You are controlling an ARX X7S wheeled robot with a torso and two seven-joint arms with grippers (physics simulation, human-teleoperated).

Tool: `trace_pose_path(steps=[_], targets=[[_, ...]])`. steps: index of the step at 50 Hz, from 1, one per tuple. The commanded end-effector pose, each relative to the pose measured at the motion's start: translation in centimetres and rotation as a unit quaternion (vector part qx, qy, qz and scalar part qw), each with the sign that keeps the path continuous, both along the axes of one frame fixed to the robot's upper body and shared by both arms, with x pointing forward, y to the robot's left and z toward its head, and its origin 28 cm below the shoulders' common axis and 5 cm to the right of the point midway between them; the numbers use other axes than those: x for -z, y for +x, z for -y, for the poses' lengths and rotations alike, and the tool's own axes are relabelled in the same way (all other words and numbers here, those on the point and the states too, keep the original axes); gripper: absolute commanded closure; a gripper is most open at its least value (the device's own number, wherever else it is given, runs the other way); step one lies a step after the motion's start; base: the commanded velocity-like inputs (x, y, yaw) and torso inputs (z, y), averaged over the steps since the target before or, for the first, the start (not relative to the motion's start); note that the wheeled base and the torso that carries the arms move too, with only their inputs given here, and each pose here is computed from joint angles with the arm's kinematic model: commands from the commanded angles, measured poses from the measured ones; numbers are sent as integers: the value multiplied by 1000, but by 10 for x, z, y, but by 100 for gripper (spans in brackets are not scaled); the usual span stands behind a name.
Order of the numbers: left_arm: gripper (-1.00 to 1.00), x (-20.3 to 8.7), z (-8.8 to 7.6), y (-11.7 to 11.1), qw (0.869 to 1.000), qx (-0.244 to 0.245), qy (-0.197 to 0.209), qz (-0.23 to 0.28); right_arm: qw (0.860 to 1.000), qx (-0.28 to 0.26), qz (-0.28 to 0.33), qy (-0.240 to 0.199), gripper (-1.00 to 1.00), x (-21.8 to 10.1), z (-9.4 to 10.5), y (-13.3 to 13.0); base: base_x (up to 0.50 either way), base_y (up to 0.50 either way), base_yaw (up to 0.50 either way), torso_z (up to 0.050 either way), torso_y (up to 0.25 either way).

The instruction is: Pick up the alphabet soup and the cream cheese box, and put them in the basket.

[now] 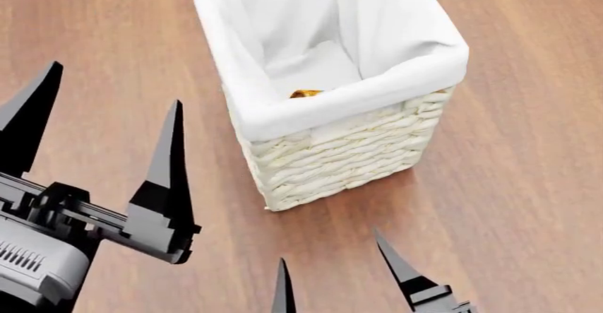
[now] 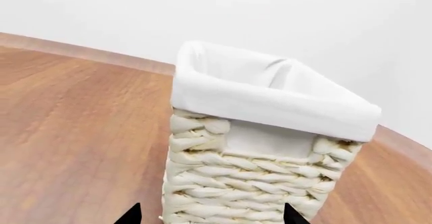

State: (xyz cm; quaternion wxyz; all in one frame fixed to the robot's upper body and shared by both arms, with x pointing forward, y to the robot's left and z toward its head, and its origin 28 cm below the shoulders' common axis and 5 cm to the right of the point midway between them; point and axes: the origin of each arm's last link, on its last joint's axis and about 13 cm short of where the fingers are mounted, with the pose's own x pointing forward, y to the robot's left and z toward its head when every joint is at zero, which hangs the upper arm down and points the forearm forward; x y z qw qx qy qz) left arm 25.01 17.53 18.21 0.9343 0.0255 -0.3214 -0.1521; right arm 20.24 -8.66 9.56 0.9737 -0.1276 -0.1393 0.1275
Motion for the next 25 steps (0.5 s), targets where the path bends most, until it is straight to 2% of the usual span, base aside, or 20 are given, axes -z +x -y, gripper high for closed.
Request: trace_pose_path(steps=[1,18,25], targets=[[-100,-3,0,-5,1000,2,-2,3,1000,-2,7,6,-100,-7,0,-3,0,0,0,0,0],[-100,-19,-5,-34,999,7,-15,37,999,-8,50,21,-100,-32,-1,-19,0,0,0,0,0],[-100,-22,-7,-39,999,3,-17,44,997,-6,73,25,-100,-43,1,-24,0,0,0,0,0]])
